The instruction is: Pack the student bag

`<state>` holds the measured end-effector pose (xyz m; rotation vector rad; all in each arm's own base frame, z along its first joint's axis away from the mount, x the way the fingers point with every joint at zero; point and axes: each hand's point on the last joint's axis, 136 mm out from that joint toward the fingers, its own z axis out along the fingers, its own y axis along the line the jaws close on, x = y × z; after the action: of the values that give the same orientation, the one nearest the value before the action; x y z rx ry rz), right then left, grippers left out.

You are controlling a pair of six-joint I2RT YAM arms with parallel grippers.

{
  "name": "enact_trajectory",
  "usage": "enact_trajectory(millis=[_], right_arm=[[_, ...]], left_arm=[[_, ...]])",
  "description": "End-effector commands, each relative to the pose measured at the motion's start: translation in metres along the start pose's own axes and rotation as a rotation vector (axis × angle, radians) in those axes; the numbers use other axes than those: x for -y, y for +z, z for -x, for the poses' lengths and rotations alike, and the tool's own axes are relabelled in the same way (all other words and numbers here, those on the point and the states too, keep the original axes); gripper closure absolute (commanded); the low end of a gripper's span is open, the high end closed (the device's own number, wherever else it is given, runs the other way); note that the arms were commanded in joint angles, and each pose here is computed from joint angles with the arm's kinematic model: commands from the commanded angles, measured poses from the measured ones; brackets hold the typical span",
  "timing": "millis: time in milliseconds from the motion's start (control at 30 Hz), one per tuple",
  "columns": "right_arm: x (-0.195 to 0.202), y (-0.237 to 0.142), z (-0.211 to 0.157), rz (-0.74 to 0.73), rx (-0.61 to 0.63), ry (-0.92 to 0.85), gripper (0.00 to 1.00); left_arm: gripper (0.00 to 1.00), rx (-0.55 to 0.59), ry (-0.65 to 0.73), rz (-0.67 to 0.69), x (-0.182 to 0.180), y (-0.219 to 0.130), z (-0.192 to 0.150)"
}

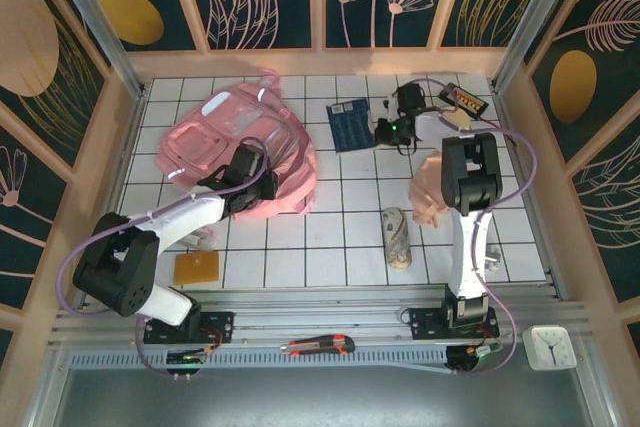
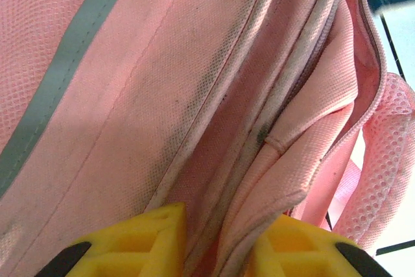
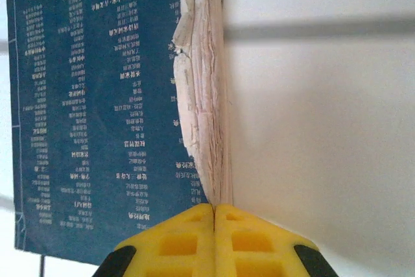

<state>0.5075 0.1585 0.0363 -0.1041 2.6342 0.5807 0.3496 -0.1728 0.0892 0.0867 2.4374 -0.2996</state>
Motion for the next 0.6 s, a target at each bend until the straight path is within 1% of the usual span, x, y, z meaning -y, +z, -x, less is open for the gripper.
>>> enact_trajectory(millis=[0, 67, 167, 333, 567], right_arm=[[-0.037, -0.032, -0.033, 0.090, -0.040, 0.011, 1.00], [-0.050, -0.049, -0.051, 0.129, -0.048, 0.041, 1.00], [-0.070, -0.076, -0.066, 0.208, -0.034, 0.097, 1.00], [-0.092, -0.125, -0.067, 0.309, 0.027, 0.159, 1.00], [-0.106, -0.173, -0.061, 0.434, 0.109, 0.241, 1.00]], left_arm=[[0.73, 0.016, 0.002, 0.031, -0.011, -0.003, 0.001], [0.73, 0.026, 0.001, 0.027, -0.010, -0.003, 0.005], [0.73, 0.051, 0.001, 0.025, -0.008, -0.006, 0.013], [0.73, 0.108, 0.010, 0.048, -0.011, -0.021, 0.031], [0.74, 0.146, 0.004, 0.088, -0.020, -0.041, 0.042]])
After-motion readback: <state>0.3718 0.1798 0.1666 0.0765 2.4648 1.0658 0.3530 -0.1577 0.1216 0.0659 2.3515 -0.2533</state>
